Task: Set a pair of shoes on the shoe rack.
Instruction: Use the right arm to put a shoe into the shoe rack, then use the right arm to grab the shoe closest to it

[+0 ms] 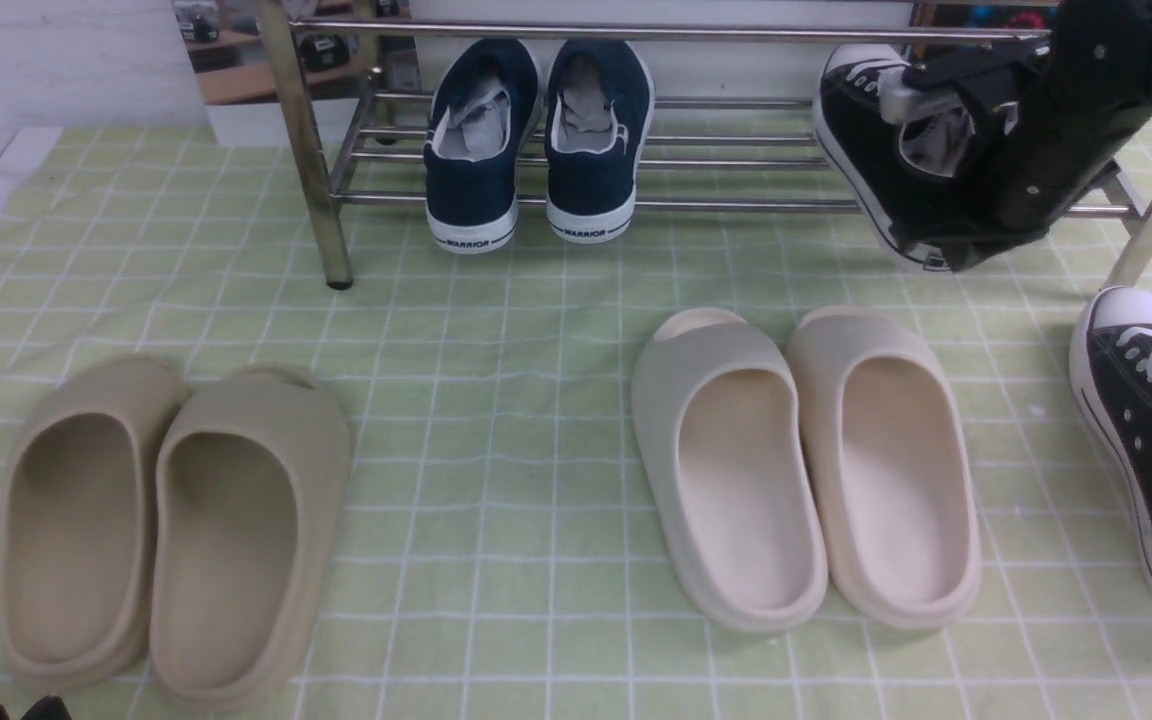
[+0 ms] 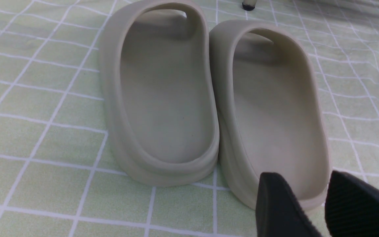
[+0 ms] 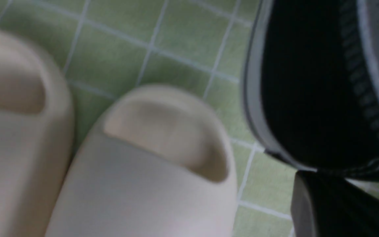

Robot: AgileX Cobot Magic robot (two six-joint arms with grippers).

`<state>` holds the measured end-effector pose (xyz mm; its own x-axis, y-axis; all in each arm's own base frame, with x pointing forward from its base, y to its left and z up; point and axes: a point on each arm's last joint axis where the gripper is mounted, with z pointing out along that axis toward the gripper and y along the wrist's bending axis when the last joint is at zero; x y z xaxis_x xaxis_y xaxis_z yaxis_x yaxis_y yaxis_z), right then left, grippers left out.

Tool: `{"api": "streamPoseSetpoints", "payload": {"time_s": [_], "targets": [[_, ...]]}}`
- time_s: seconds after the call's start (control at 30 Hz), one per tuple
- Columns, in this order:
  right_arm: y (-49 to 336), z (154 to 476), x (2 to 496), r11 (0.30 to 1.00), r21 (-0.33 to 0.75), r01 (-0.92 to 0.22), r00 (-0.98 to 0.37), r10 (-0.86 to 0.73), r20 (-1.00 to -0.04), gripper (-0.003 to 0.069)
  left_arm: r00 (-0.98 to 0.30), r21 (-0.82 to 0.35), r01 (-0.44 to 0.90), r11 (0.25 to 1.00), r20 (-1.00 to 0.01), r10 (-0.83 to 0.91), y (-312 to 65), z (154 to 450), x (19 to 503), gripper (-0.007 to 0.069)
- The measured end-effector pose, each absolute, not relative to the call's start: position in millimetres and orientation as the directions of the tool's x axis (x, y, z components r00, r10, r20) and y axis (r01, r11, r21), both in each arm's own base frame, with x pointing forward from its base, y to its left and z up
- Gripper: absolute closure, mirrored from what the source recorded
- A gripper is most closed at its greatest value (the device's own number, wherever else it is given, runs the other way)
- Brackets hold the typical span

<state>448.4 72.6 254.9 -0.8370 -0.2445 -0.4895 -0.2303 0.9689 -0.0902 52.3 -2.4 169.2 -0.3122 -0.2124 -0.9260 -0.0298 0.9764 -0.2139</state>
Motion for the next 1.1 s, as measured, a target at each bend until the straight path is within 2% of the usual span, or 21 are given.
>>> {"api": "streamPoseSetpoints", "payload": {"time_s": [0.17,0.3,0.47,0.5,0.57,0.7,0.77,0.97,1.1], "targets": [[70,259,451,0.969,-0.125,-0.215,-0.826,-0.249,-0.505,0.0658,-0.312,-0.214,-0.030,0.976,-0.926,-0.212,-2,169,52,0.0387],[70,269,451,0.971,-0.118,-0.208,-0.832,-0.239,-0.501,0.0599,-0.312,-0.214,-0.030,0.976,-0.926,-0.212,-2,169,52,0.0387],[69,291,440,0.975,-0.094,-0.200,-0.876,-0.220,-0.429,0.0426,-0.312,-0.214,-0.030,0.976,-0.926,-0.212,-2,169,52,0.0387],[67,298,430,0.975,-0.091,-0.205,-0.899,-0.224,-0.377,0.0345,-0.312,-0.214,-0.030,0.976,-0.926,-0.212,-2,169,52,0.0387],[65,311,416,0.972,-0.094,-0.217,-0.906,-0.237,-0.351,0.0246,-0.312,-0.214,-0.030,0.976,-0.926,-0.212,-2,169,52,0.0387],[60,323,388,0.971,-0.090,-0.221,-0.910,-0.238,-0.338,0.0148,-0.312,-0.214,-0.030,0.976,-0.926,-0.212,-2,169,52,0.0387],[57,323,367,0.974,-0.078,-0.211,-0.923,-0.225,-0.311,0.0126,-0.312,-0.214,-0.030,0.976,-0.926,-0.212,-2,169,52,0.0387],[47,304,315,0.983,-0.064,-0.173,-0.952,-0.183,-0.246,0.0128,-0.312,-0.214,-0.030,0.976,-0.926,-0.212,-2,169,52,0.0387],[27,274,299,0.996,-0.049,-0.075,-0.971,-0.084,-0.226,0.0155,-0.312,-0.214,-0.030,0.976,-0.926,-0.212,-2,169,52,0.0387]]}}
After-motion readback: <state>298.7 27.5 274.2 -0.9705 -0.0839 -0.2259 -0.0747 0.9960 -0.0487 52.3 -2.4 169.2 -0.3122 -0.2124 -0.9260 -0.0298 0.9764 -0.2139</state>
